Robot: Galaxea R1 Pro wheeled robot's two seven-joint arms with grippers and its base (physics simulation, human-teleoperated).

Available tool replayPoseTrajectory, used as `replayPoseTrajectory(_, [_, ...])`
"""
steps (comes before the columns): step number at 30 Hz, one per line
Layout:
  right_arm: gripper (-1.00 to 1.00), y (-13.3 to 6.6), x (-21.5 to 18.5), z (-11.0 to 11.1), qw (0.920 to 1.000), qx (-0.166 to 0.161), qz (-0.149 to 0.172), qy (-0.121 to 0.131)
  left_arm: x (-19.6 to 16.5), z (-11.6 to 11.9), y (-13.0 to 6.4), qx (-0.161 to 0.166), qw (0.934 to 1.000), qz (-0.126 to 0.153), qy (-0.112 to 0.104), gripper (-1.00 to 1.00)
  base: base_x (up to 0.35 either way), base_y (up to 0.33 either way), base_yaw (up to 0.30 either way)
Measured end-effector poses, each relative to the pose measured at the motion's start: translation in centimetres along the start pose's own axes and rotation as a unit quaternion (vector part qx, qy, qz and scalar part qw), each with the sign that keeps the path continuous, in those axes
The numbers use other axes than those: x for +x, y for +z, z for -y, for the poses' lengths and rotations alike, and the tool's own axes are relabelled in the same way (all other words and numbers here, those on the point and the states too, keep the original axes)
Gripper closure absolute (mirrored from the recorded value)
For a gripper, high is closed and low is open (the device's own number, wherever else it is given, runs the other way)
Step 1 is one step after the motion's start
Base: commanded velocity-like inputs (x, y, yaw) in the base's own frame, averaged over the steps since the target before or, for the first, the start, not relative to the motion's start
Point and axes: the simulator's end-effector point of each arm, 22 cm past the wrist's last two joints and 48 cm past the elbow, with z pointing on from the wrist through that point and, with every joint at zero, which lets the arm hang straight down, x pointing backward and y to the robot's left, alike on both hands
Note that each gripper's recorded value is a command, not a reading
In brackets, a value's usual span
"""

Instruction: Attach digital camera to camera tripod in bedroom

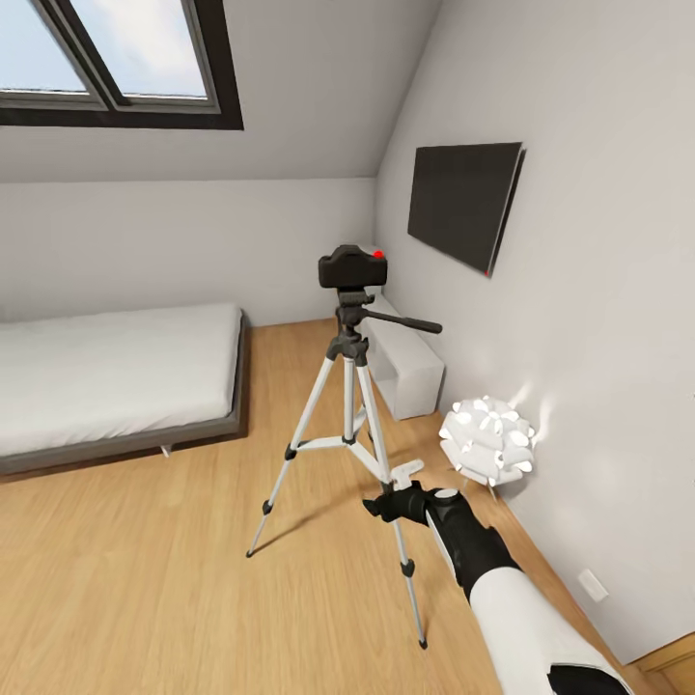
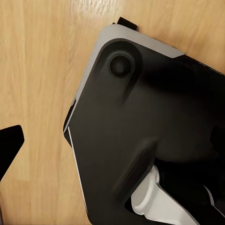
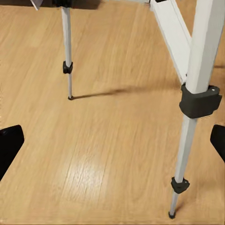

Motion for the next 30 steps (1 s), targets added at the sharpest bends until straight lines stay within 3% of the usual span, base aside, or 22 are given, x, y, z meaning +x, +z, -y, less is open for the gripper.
replayPoseTrajectory(10, [-1.00,-0.3,7.5,2.4,0.9958,0.007,-0.086,0.028,0.0,-0.1,0.0,0.000,1.0000,0.000,-0.001,-1.00,-0.006,0.000,0.000])
replayPoseTrajectory(20, [-1.00,-1.6,16.5,4.2,0.9828,0.009,-0.176,0.056,0.0,-0.1,0.0,0.000,1.0000,0.000,-0.002,-1.00,0.000,0.000,0.000])
replayPoseTrajectory(22, [-1.00,-2.0,18.2,4.3,0.9793,0.008,-0.193,0.061,-0.1,-0.1,0.0,-0.001,1.0000,0.000,-0.002,-1.00,0.000,0.000,0.000])
replayPoseTrajectory(24, [-1.00,-3.0,22.2,4.3,0.9701,0.007,-0.231,0.074,-0.1,-0.1,0.0,-0.001,1.0000,0.000,-0.002,-1.00,0.000,0.000,0.000])
replayPoseTrajectory(30, [-1.00,-5.6,29.3,3.8,0.9486,0.007,-0.301,0.098,-0.1,-0.2,0.0,-0.001,1.0000,0.000,-0.002,-1.00,0.000,0.000,0.000])
